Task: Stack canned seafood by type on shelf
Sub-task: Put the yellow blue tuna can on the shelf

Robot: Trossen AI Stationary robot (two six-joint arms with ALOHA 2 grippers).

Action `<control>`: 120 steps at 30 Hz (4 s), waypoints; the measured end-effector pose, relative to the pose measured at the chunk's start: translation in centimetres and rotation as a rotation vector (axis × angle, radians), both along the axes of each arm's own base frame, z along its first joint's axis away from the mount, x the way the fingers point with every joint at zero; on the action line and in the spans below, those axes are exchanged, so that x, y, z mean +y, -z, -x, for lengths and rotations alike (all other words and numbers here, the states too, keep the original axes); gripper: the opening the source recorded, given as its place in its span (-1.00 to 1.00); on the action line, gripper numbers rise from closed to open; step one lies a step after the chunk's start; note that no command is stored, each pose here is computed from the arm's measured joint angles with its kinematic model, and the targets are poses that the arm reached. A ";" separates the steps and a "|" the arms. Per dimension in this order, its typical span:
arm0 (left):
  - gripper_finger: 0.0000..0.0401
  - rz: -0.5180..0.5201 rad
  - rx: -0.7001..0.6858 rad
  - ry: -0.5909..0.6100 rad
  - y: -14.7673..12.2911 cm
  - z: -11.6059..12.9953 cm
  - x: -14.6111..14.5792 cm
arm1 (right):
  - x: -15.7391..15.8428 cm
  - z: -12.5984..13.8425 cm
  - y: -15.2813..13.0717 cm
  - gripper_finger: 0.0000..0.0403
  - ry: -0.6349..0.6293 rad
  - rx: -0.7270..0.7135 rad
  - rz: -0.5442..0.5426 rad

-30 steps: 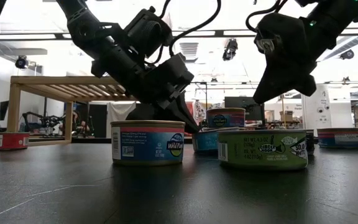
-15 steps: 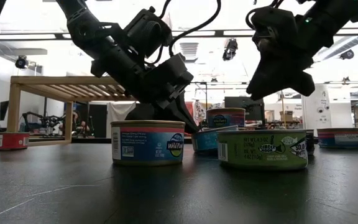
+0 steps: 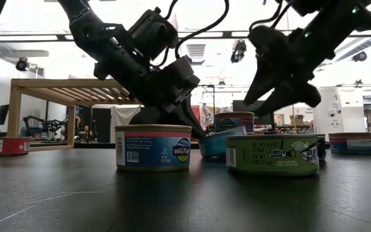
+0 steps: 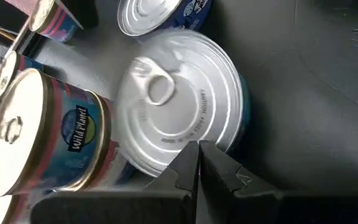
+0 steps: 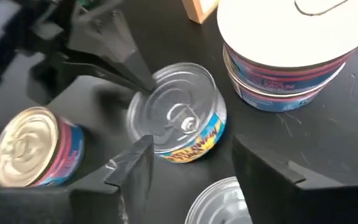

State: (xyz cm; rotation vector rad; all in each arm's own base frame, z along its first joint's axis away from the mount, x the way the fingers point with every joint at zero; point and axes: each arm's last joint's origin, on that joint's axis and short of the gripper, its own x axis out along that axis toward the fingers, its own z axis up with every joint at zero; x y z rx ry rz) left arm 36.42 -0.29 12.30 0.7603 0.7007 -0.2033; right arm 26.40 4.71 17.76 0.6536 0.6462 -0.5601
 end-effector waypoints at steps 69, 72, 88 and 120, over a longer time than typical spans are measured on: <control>-1.00 0.116 -0.048 -0.082 0.1 -0.4 0.3 | -0.9 -1.6 1.2 0.61 -0.026 -0.024 -0.046; -1.00 0.119 -0.046 -0.085 0.1 -0.3 0.3 | -0.9 -1.6 1.2 0.62 -0.022 -0.025 -0.049; -1.00 0.131 -0.015 -0.097 0.7 -0.1 0.3 | -0.9 -1.9 1.3 0.65 -0.023 -0.043 -0.009; -1.00 0.197 -0.022 -0.074 0.6 -0.2 0.0 | -1.3 -5.5 4.0 0.67 -0.128 -0.012 0.160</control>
